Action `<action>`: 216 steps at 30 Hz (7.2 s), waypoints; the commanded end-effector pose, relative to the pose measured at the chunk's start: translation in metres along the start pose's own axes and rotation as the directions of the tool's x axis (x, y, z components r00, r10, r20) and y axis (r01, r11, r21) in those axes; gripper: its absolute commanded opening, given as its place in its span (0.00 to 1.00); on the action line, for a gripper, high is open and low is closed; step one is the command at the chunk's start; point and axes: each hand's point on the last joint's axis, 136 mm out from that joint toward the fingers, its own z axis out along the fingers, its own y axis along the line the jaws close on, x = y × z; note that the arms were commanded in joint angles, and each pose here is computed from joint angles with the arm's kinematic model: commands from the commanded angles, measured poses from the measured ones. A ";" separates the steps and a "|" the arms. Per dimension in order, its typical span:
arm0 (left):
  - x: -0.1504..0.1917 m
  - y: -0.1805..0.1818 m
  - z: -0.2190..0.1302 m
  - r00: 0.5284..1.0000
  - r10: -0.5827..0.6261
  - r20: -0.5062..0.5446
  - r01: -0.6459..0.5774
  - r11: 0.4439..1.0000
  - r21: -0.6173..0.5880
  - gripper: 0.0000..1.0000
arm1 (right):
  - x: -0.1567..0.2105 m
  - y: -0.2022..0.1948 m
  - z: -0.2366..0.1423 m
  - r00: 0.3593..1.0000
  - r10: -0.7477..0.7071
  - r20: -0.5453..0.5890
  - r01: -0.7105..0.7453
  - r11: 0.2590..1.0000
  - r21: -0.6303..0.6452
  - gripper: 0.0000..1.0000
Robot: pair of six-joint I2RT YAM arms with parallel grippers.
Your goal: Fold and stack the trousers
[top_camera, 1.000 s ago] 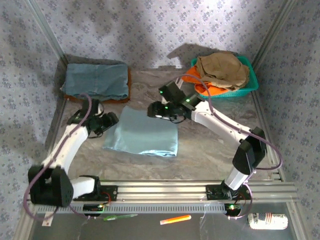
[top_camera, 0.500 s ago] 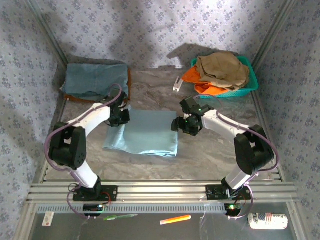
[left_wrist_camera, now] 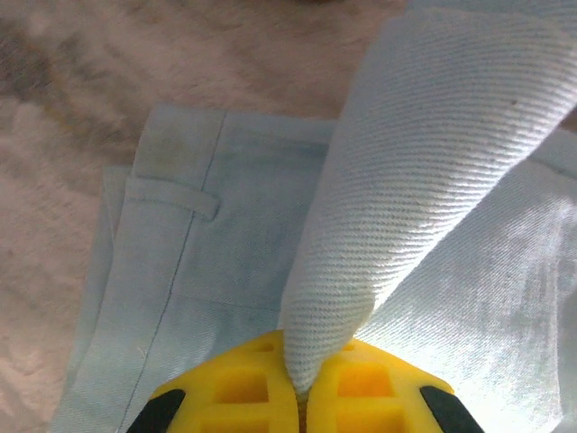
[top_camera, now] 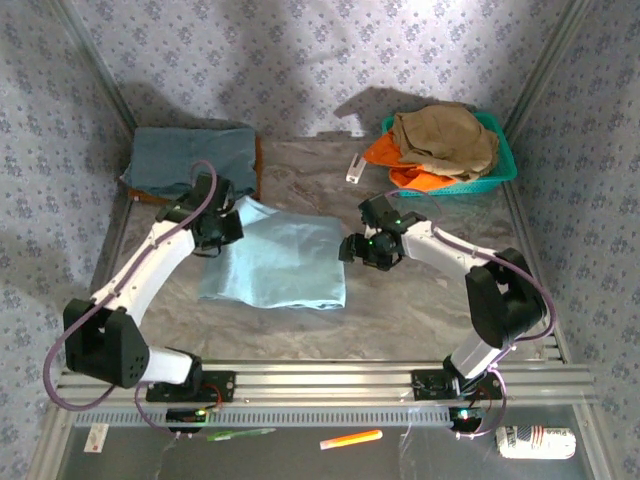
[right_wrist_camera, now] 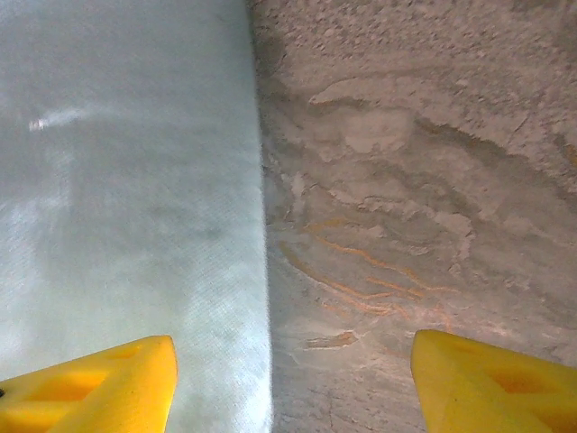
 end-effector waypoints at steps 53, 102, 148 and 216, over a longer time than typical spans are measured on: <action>0.039 0.058 -0.005 0.961 -0.277 0.020 0.275 0.959 0.070 0.54 | 0.044 0.121 -0.018 0.960 -0.279 -0.011 0.272 0.945 -0.178 0.06; -0.063 -0.028 0.055 0.999 0.007 0.033 -0.005 0.999 -0.045 0.69 | -0.017 -0.025 -0.048 0.994 -0.054 0.091 0.059 0.997 -0.053 0.50; -0.063 -0.099 0.142 0.974 0.219 0.058 -0.209 0.967 -0.144 0.00 | -0.037 -0.087 -0.040 0.984 0.153 0.087 -0.141 0.982 -0.129 0.73; 0.174 0.034 0.061 0.945 -0.110 -0.309 0.144 0.986 0.089 0.26 | 0.075 -0.031 0.032 0.966 -0.205 -0.158 0.179 0.970 -0.164 0.55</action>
